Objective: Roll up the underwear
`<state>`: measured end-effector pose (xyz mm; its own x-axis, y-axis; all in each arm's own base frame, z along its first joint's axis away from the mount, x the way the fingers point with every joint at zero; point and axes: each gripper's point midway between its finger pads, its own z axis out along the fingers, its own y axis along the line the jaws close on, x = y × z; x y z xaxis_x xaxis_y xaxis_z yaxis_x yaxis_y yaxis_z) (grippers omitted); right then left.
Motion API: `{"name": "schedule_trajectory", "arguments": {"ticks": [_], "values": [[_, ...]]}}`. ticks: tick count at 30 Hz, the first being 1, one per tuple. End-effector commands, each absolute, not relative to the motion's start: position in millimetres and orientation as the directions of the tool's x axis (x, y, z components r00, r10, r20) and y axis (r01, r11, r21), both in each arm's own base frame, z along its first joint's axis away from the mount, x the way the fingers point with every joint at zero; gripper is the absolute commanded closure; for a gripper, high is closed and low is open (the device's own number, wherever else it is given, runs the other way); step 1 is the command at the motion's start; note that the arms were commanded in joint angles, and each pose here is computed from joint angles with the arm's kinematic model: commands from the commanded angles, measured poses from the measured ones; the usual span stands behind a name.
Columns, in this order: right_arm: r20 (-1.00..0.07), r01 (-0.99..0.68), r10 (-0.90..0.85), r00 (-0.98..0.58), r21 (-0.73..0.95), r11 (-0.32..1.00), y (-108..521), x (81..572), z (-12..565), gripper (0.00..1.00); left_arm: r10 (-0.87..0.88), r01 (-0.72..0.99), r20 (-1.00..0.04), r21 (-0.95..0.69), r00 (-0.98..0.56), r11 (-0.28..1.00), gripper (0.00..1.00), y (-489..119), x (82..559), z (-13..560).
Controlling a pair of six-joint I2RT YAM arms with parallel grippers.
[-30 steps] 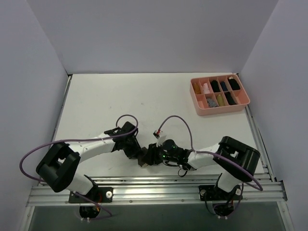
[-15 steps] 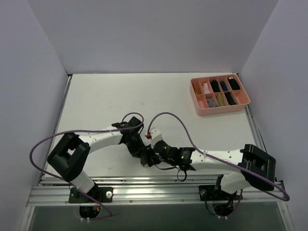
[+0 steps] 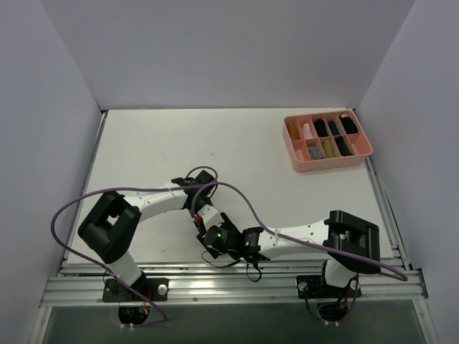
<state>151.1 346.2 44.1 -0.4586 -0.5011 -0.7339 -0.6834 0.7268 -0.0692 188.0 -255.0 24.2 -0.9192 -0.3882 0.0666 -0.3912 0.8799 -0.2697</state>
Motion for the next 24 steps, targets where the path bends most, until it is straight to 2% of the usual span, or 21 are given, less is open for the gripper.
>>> {"name": "schedule_trajectory", "arguments": {"ticks": [1,10,13,14,17,20,21,24], "values": [[-0.736,-0.671,-0.535,-0.413,-0.151,0.726,349,157,49,0.43,-0.375,-0.383,0.108,-0.065,-0.921,0.921,0.73,-220,155,-8],[-0.706,-0.669,-0.594,-0.385,-0.229,0.707,359,150,33,0.46,-0.387,-0.394,0.13,-0.033,-0.913,0.918,0.72,-218,150,-10],[-0.687,-0.655,-0.602,-0.407,-0.24,0.717,350,148,20,0.64,-0.427,-0.435,0.137,-0.029,-0.894,0.9,0.71,-214,147,-6],[-0.689,-0.638,-0.58,-0.435,-0.219,0.738,347,146,15,0.79,-0.448,-0.456,0.147,-0.023,-0.882,0.89,0.69,-210,142,-7],[-0.672,-0.626,-0.548,-0.499,-0.157,0.764,332,136,-7,0.94,-0.531,-0.549,0.151,-0.131,-0.834,0.826,0.66,-215,148,9],[-0.64,-0.627,-0.511,-0.573,-0.059,0.777,318,124,-31,0.98,-0.59,-0.611,0.16,-0.227,-0.791,0.758,0.6,-214,154,28],[-0.64,-0.628,-0.466,-0.611,0.032,0.778,326,117,-34,0.98,-0.602,-0.619,0.151,-0.251,-0.784,0.744,0.52,-214,158,35],[-0.616,-0.59,-0.392,-0.683,0.15,0.793,317,115,-48,0.99,-0.624,-0.617,0.092,-0.318,-0.776,0.72,0.46,-207,172,57]]}}
